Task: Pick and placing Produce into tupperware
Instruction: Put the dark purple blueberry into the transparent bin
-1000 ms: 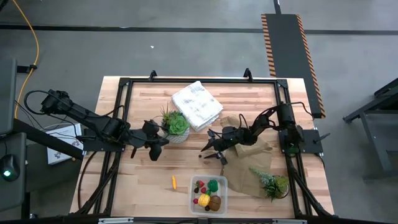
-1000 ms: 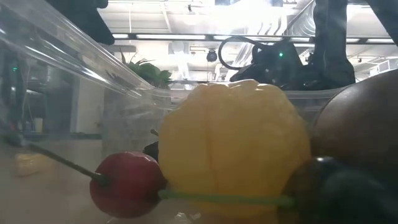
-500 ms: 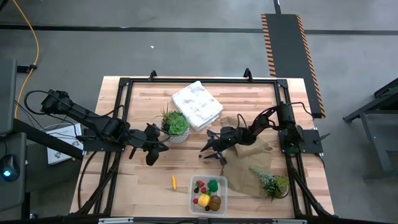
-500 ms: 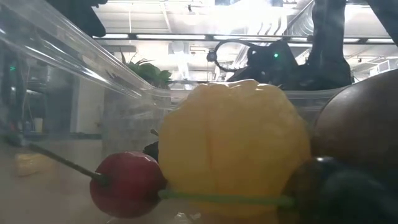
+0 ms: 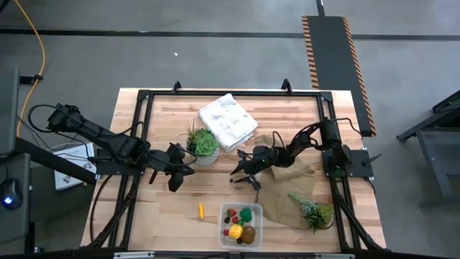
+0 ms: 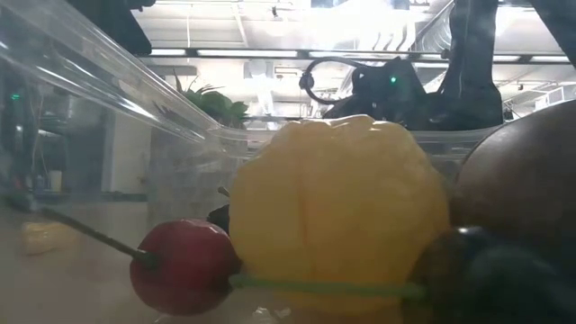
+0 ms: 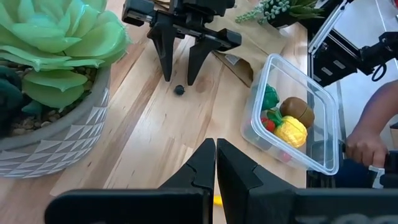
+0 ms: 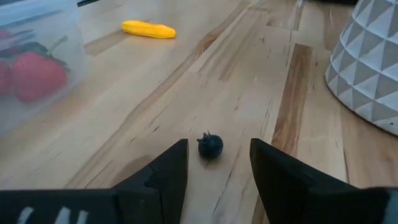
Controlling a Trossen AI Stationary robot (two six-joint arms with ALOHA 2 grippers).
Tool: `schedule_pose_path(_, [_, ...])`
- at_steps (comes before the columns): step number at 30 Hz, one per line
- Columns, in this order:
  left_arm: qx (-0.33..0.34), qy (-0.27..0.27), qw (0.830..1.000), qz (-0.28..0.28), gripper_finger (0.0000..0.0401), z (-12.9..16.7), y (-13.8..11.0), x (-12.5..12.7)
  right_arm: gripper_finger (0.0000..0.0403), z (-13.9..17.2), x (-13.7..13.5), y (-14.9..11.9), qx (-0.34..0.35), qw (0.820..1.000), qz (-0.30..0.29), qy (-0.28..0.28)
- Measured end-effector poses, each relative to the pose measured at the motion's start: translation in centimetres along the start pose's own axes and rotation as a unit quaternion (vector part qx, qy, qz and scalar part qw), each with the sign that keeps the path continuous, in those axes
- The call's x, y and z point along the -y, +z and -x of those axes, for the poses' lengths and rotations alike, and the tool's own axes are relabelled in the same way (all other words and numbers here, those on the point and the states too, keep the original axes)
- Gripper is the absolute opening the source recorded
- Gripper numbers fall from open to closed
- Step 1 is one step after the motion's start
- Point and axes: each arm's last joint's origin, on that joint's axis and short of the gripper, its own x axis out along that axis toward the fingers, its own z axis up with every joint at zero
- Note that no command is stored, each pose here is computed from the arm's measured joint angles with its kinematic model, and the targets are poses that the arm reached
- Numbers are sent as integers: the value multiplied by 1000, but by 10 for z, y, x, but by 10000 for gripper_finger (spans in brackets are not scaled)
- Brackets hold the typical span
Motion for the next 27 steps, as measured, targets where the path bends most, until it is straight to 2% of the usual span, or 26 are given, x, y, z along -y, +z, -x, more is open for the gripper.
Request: schedule_pose_path(27, [-3, 4, 1000, 0, 5, 0, -1, -1, 165, 0, 0, -1, -4, 1000, 2, 5])
